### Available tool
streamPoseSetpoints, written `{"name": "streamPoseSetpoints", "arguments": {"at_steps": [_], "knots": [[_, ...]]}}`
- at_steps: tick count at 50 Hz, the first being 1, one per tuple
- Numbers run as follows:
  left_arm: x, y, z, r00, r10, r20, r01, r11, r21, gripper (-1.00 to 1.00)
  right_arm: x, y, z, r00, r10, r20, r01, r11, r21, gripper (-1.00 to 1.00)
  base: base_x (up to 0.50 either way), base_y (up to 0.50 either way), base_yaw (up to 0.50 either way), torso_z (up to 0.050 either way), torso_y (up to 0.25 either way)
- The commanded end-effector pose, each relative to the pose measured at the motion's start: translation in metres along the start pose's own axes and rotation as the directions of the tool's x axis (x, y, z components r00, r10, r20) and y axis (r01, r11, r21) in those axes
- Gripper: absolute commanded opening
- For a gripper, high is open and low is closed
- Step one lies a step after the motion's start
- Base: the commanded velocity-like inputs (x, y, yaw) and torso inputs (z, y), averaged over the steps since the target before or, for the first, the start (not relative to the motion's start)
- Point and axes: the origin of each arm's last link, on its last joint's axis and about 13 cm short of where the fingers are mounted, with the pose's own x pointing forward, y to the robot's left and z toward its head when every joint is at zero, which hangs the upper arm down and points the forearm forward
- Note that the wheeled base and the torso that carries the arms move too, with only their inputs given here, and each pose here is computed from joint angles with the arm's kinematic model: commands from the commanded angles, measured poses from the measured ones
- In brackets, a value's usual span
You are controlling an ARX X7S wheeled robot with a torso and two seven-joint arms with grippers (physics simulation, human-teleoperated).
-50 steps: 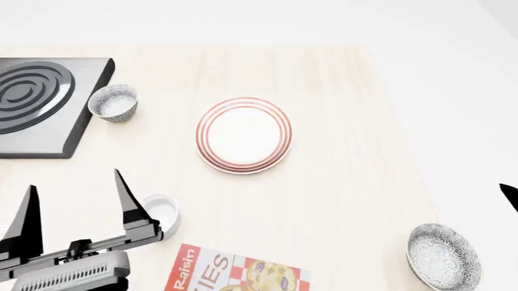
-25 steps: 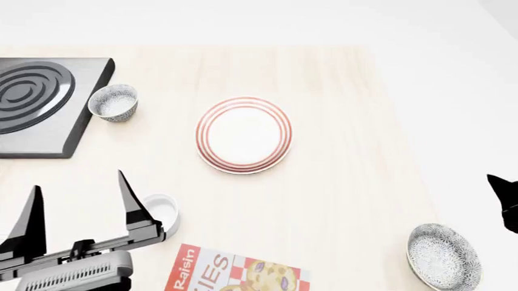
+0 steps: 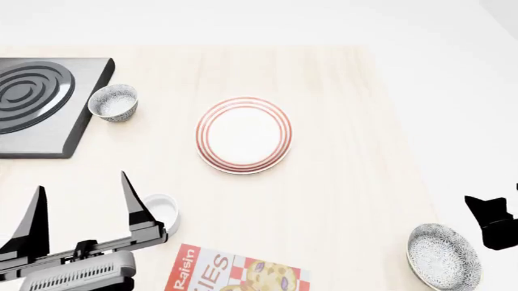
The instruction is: Pick the akita bowl next to the cookies box and place it on the plate.
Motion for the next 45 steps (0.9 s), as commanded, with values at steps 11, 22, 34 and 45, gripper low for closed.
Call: {"name": "streamPoseSetpoints", "arguments": {"at_steps": [11,22,34,45], "knots": [[0.001,0.001,-0.003,1.000,0.005,-0.003,-0.005,1.000,0.013,1.00,0.002,0.006,-0.009,0.993,0.106,-0.050,-0.107,0.994,-0.005,1.00,0.00,0.00,0.00,0.000,0.000],[0.001,0.001,-0.002,1.000,0.005,-0.013,-0.004,1.000,0.019,1.00,0.000,0.009,-0.019,0.983,0.155,-0.099,-0.158,0.987,-0.018,1.00,0.00,0.00,0.00,0.000,0.000],[0.002,0.001,-0.003,1.000,0.006,-0.019,-0.006,1.000,0.027,1.00,-0.002,0.008,-0.018,0.982,0.158,-0.102,-0.163,0.986,-0.037,1.00,0.00,0.00,0.00,0.000,0.000],[0.001,-0.001,-0.002,1.000,0.000,-0.021,0.000,0.999,0.032,1.00,-0.008,0.004,-0.021,0.985,0.141,-0.104,-0.146,0.989,-0.037,1.00,0.00,0.00,0.00,0.000,0.000]]}}
